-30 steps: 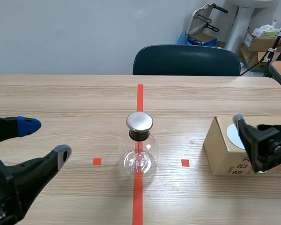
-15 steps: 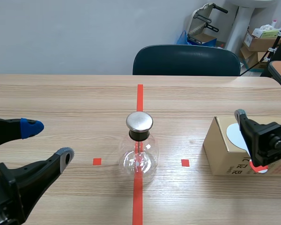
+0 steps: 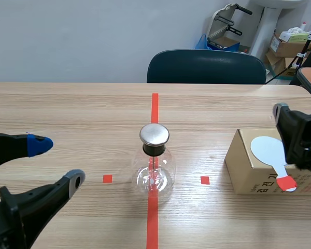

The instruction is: Do the electroscope experiment

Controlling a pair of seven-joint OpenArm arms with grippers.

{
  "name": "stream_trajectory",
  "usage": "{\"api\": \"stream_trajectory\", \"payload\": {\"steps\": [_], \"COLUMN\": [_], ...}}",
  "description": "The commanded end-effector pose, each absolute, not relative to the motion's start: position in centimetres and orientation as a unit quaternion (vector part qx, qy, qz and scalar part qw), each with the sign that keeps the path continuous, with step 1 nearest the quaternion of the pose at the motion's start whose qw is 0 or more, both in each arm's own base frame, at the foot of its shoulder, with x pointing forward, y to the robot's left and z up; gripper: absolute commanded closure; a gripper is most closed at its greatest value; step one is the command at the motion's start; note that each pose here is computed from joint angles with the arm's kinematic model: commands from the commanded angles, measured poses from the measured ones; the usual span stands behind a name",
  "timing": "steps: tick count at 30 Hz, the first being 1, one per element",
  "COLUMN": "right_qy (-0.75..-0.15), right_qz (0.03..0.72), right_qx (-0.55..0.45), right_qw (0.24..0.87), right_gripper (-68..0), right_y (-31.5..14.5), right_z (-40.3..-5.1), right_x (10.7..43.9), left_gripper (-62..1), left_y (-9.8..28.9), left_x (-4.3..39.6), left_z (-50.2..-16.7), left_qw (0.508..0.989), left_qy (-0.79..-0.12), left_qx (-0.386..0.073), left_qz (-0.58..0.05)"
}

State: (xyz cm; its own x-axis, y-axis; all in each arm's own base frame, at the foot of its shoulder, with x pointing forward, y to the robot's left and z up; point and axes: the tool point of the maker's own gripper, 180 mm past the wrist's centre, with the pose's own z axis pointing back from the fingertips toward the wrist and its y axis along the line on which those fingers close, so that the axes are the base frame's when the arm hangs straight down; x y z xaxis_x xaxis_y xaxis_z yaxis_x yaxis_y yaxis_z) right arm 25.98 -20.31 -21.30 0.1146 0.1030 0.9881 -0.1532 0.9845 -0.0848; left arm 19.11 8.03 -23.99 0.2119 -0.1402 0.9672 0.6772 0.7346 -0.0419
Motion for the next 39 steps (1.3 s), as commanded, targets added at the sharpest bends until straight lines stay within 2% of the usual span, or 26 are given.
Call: {"api": "stream_trajectory", "payload": {"steps": [1,9,14,19,26,30,33,39], "right_qy": [-0.68,-0.681,-0.678,-0.647,-0.606,-0.548,-0.51,-0.468], "right_qz": [0.081,0.069,0.094,0.221,0.403,0.507,0.551,0.588], "right_qx": [0.019,0.022,0.004,-0.045,-0.078,-0.111,-0.164,-0.266], "right_qw": [0.729,0.729,0.729,0.728,0.682,0.656,0.64,0.604], "right_gripper": [-67.9,-67.9,-67.9,-67.9,-67.9,-67.9,-67.9,-67.9], "right_y": [-20.6,-21.0,-20.9,-19.3,-16.3,-15.3,-15.8,-17.4], "right_z": [-19.5,-19.3,-19.5,-21.1,-23.5,-26.4,-28.0,-30.1], "right_x": [26.5,26.5,26.5,25.7,22.7,20.2,19.0,17.9], "left_gripper": [-49.1,-49.1,-49.3,-53.2,-53.2,-53.2,-53.2,-53.2], "left_y": [7.1,6.1,5.6,4.5,3.3,3.1,3.0,2.8], "left_x": [18.8,18.0,17.7,16.7,15.4,15.4,15.4,15.2], "left_z": [-22.9,-22.8,-23.0,-23.6,-24.4,-24.3,-24.3,-24.4], "left_qw": [0.723,0.702,0.689,0.672,0.647,0.639,0.638,0.637], "left_qy": [-0.574,-0.567,-0.56,-0.544,-0.527,-0.532,-0.532,-0.53], "left_qx": [-0.258,-0.266,-0.263,-0.27,-0.282,-0.278,-0.278,-0.282], "left_qz": [-0.284,-0.339,-0.378,-0.424,-0.473,-0.48,-0.482,-0.483]}}
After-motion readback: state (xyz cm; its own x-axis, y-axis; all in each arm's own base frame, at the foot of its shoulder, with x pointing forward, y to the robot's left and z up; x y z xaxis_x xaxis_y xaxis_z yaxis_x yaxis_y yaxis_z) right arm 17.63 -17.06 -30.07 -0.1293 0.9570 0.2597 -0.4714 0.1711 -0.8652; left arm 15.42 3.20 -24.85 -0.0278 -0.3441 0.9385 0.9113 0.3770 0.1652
